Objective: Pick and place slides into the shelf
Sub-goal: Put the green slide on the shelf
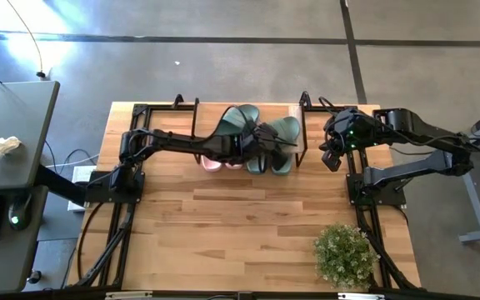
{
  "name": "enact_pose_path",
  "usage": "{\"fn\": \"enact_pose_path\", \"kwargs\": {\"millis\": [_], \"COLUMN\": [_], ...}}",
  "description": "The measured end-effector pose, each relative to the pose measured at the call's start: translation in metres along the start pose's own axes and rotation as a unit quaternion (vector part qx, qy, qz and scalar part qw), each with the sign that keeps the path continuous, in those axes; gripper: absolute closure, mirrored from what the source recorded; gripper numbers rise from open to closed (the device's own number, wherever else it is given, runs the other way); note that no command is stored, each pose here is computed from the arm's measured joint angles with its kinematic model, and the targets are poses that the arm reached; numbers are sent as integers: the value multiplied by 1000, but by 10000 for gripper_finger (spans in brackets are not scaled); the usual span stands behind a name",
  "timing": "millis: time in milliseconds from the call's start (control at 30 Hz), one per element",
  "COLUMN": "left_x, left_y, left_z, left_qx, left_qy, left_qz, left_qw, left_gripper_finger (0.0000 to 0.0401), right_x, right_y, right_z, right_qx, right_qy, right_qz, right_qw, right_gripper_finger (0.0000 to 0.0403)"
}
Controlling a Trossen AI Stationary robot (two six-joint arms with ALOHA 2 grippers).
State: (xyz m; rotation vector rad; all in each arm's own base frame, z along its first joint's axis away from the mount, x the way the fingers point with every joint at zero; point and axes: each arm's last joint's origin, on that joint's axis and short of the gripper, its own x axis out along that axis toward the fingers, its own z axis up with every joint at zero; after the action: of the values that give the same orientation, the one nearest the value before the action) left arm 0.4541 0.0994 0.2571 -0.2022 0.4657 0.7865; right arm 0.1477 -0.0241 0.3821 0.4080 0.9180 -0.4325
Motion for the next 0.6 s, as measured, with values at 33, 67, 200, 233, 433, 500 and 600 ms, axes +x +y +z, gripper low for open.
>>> {"fn": "enact_pose_path", "kwargs": {"millis": [33, 67, 200, 233, 433, 500, 600], "left_x": [0, 0, -1, -3, -16, -19, -24], "left_y": [0, 0, 0, 0, 3, 4, 5], "left_z": [-1, -1, 0, 2, 21, 27, 34], "left_qx": [11, 20, 47, 59, 134, 151, 165], "left_qy": [2, 4, 13, 19, 48, 48, 52], "left_qz": [0, -1, -1, 1, 25, 38, 41], "left_qw": [1000, 1000, 999, 998, 990, 987, 984], "left_gripper_finger": [194, 194, 194, 194, 194, 194, 194], "right_x": [0, 0, 0, 0, 0, 0, 0], "right_y": [0, 0, 0, 0, 0, 0, 0], "right_z": [0, 0, 0, 0, 0, 0, 0], "right_qx": [0, 0, -1, -1, -3, -4, -5], "right_qy": [0, 0, 0, 0, 0, -1, -2], "right_qz": [0, 0, 0, 0, -1, -1, -5], "right_qw": [1000, 1000, 1000, 1000, 1000, 1000, 1000], "right_gripper_finger": [403, 403, 403, 403, 403, 403, 403]}}
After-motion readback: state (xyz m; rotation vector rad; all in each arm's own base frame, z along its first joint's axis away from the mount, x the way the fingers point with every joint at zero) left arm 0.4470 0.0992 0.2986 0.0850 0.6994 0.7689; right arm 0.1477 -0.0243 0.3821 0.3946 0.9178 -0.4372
